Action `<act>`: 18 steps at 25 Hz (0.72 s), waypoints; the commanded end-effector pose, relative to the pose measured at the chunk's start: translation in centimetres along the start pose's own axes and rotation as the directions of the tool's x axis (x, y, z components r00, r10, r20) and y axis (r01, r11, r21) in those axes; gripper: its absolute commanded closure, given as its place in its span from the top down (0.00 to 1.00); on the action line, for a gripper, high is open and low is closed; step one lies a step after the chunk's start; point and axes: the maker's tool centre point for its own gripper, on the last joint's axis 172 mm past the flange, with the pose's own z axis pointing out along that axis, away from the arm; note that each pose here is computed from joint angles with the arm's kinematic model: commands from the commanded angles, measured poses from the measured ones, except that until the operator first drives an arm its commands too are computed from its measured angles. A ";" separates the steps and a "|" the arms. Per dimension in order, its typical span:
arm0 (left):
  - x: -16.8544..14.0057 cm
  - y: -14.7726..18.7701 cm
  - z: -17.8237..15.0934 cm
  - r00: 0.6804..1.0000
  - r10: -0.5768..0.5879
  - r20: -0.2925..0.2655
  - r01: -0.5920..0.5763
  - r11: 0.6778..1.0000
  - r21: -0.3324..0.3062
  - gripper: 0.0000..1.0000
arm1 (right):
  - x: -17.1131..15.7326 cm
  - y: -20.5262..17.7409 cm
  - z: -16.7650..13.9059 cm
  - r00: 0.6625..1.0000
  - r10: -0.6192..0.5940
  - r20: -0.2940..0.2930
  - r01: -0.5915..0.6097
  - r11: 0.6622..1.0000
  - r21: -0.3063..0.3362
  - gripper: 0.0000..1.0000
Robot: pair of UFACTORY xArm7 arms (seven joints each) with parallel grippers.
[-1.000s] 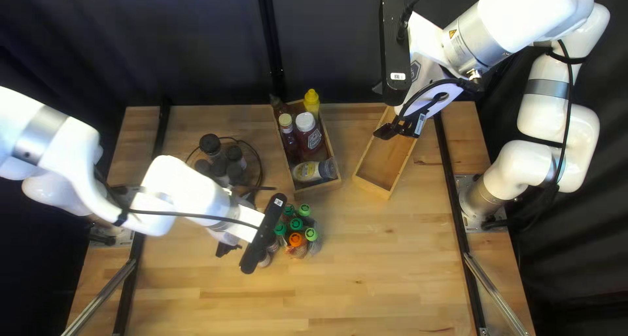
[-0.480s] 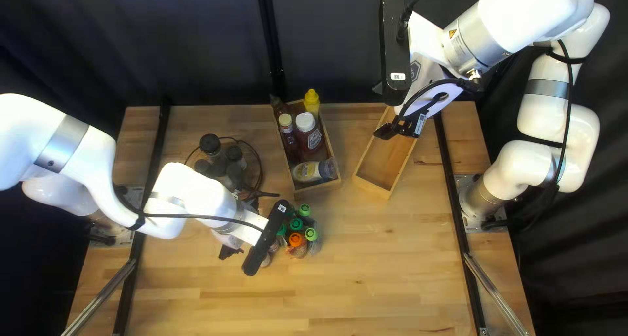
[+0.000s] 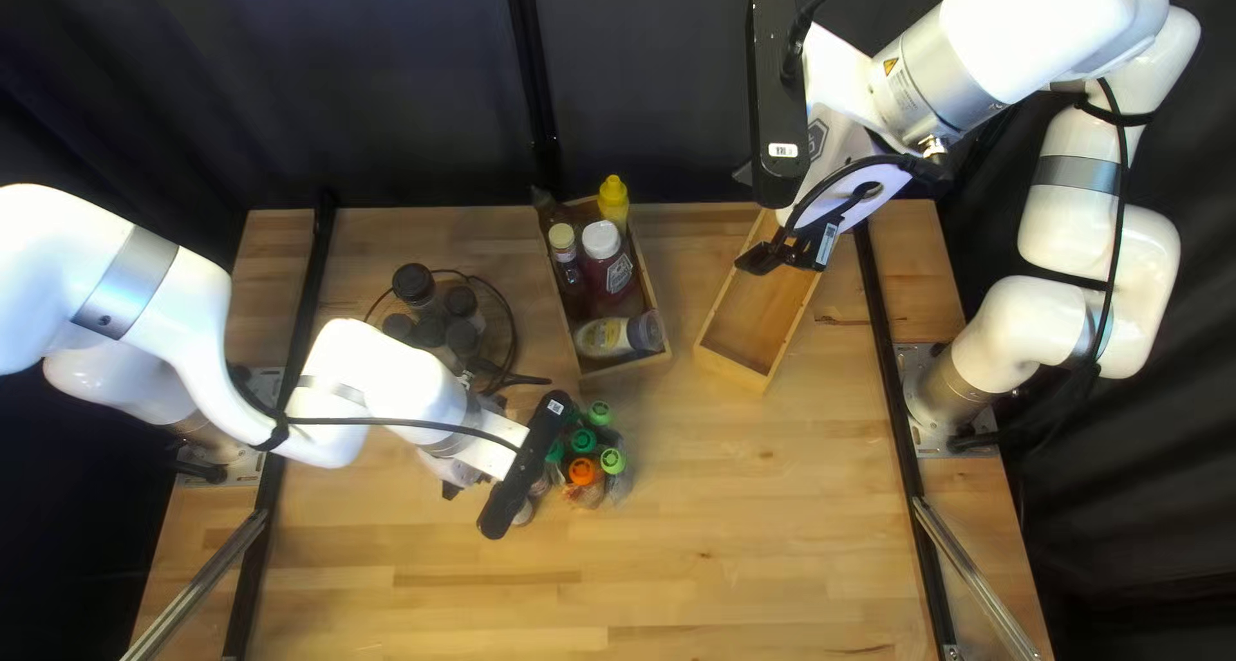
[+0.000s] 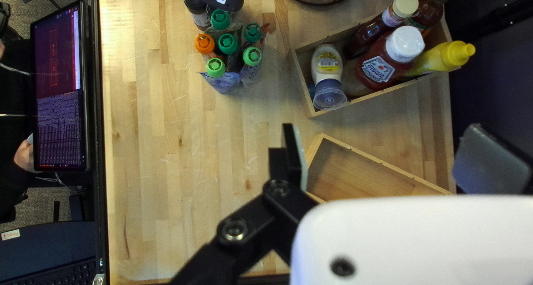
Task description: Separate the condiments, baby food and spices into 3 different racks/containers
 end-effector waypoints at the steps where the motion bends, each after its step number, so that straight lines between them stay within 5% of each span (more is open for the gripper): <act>1: -2.1 -0.6 -3.1 1.000 -0.022 0.017 0.022 0.999 0.027 0.00 | 0.0 0.0 0.0 1.000 0.000 0.000 0.000 1.000 0.000 1.00; 7: -5.3 -2.3 -5.8 0.996 -0.071 0.046 0.068 0.995 0.077 0.00 | 0.0 0.0 0.0 1.000 0.000 0.000 0.000 1.000 0.000 1.00; 18: -8.6 -5.5 -5.9 0.989 -0.120 0.087 0.106 0.984 0.145 0.00 | 0.0 0.0 0.0 1.000 0.000 0.000 0.000 1.000 0.000 1.00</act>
